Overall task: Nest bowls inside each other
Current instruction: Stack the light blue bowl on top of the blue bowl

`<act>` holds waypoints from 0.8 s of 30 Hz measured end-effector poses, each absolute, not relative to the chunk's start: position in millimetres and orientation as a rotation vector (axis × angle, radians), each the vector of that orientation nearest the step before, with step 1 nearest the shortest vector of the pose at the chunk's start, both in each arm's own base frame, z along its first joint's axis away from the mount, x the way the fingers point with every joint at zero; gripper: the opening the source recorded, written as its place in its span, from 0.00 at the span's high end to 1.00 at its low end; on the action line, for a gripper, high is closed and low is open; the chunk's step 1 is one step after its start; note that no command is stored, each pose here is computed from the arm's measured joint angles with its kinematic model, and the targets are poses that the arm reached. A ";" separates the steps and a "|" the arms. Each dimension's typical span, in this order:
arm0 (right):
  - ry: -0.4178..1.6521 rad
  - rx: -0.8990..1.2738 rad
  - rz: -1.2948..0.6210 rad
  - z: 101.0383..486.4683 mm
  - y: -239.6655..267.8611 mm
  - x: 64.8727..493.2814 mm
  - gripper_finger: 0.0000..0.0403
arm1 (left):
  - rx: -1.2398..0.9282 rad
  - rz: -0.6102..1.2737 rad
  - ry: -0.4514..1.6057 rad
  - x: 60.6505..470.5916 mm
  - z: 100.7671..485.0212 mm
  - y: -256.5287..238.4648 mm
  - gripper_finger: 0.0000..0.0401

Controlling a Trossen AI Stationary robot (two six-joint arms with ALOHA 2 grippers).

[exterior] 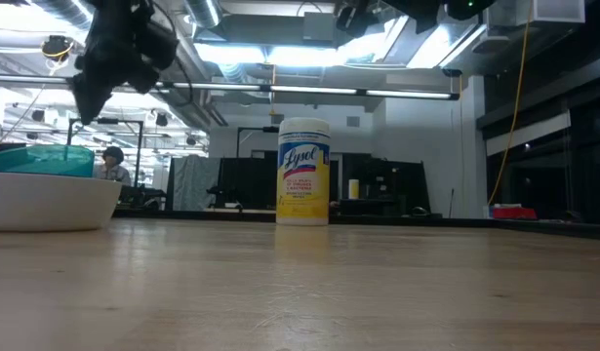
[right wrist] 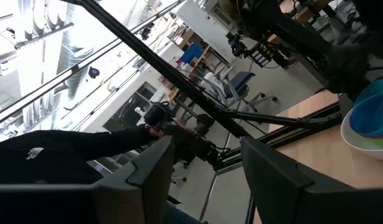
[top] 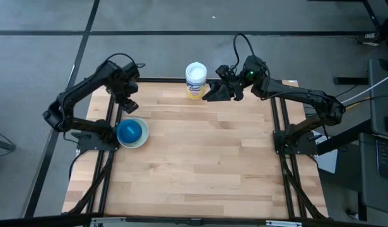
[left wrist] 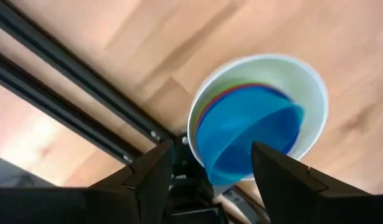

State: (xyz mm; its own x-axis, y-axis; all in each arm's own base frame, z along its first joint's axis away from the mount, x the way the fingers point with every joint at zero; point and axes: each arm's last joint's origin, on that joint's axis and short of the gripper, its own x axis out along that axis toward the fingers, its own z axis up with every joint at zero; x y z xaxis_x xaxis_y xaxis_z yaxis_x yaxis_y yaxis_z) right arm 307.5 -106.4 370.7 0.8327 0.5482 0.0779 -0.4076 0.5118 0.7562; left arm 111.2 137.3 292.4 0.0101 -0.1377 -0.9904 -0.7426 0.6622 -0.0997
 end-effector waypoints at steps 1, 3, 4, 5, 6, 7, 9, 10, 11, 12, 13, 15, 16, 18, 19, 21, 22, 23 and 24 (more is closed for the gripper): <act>0.180 0.858 0.579 370.7 -106.4 307.5 0.52 | -0.777 0.549 1.534 110.8 287.4 136.7 0.47; 0.180 0.858 0.579 370.7 -106.4 307.5 0.51 | -0.793 0.545 1.574 109.4 278.0 135.4 0.47; 0.180 0.858 0.579 370.7 -106.4 307.5 0.51 | -0.798 0.543 1.588 108.6 274.7 134.5 0.47; 0.179 0.858 0.579 370.7 -106.4 307.5 0.51 | -0.804 0.540 1.598 107.9 271.8 133.5 0.47; 0.179 0.858 0.579 370.7 -106.4 307.5 0.51 | -0.811 0.536 1.610 107.2 268.9 132.7 0.47; 0.179 0.858 0.579 370.7 -106.4 307.5 0.51 | -0.818 0.530 1.618 106.7 266.2 131.9 0.47; 0.180 0.859 0.579 370.7 -106.4 307.5 0.51 | -0.825 0.516 1.630 105.9 262.5 130.6 0.47; 0.180 0.859 0.579 370.7 -106.4 307.5 0.52 | -0.829 0.513 1.637 105.4 260.6 130.0 0.47; 0.180 0.859 0.579 370.7 -106.4 307.5 0.52 | -0.832 0.510 1.644 104.9 258.7 129.4 0.47; 0.179 0.859 0.579 370.7 -106.4 307.5 0.53 | -0.837 0.507 1.651 104.4 256.8 128.8 0.47; 0.179 0.859 0.579 370.7 -106.4 307.5 0.54 | -0.839 0.500 1.659 103.8 254.6 128.1 0.47; 0.180 0.859 0.579 370.7 -106.4 307.5 0.55 | -0.857 0.471 1.665 103.1 250.4 126.1 0.47; 0.180 0.862 0.579 370.7 -106.4 307.5 0.55 | -0.871 0.456 1.664 102.9 248.3 125.1 0.47; 0.180 0.862 0.578 370.7 -106.4 307.5 0.56 | -0.890 0.439 1.668 102.2 244.8 123.5 0.47; 0.179 0.863 0.576 370.8 -106.5 307.6 0.56 | -0.891 0.433 1.675 101.7 243.2 122.9 0.47; 0.178 0.863 0.575 370.8 -106.5 307.6 0.55 | -0.893 0.426 1.689 100.6 240.0 121.6 0.48; 0.178 0.863 0.574 370.8 -106.5 307.6 0.55 | -0.891 0.418 1.695 100.2 238.6 121.1 0.48; 0.178 0.863 0.574 370.8 -106.5 307.6 0.55 | -0.891 0.410 1.700 99.8 237.3 120.5 0.48; 0.177 0.863 0.574 370.8 -106.5 307.6 0.54 | -0.892 0.405 1.705 99.3 235.9 119.9 0.48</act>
